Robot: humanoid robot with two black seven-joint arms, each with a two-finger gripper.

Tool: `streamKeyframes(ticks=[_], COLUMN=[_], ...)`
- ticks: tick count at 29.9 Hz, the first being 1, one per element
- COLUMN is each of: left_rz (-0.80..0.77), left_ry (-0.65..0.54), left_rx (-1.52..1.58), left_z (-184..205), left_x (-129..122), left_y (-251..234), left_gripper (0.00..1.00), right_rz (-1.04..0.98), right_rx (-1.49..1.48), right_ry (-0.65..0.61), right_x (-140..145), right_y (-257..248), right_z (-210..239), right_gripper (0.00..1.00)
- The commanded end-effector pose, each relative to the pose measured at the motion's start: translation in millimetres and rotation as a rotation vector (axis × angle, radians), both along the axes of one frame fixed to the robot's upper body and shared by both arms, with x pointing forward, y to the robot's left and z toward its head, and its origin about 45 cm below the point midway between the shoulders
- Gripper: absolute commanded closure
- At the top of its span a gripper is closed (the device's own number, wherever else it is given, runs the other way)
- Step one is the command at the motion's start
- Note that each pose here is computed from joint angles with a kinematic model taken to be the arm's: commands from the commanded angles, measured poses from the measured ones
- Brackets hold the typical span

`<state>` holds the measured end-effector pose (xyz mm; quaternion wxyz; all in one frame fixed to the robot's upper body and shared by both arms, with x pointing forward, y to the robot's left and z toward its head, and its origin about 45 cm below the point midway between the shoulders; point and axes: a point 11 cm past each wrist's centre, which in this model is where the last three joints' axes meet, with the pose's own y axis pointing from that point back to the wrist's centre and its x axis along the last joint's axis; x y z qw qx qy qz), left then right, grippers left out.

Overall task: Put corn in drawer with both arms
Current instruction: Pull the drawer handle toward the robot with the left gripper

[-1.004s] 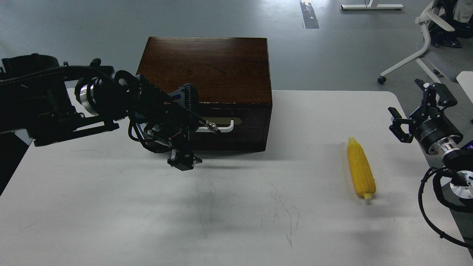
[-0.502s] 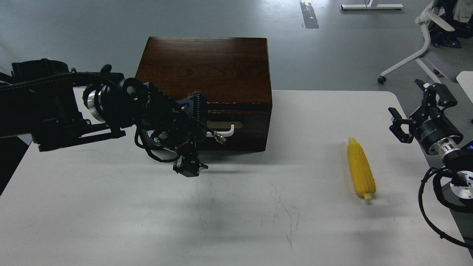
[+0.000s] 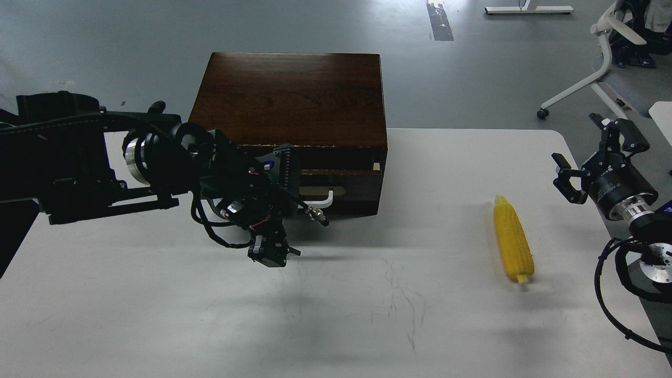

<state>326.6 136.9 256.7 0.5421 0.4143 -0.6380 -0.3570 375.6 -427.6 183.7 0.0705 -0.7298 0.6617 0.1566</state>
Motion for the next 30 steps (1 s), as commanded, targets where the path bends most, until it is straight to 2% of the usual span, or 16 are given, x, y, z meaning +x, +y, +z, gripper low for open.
streamKeyframes(ticks=[1, 15, 30], left_rz=[0.004, -0.022, -0.055], left_ry=[0.0, 0.036, 0.059], left_rx=[-0.002, -0.018, -0.028], left_z=[1, 6, 6], left_x=[-1, -27, -42], left_y=[3, 16, 14], left_gripper=[0.02, 0.02, 0.02], right_rz=[0.0, 0.0, 0.0], right_rx=[0.0, 0.0, 0.0], right_ry=[0.0, 0.0, 0.0], right_x=[0, 0, 0], right_y=[0, 0, 0], right_z=[0, 0, 0], right_gripper=[0.0, 0.0, 0.0])
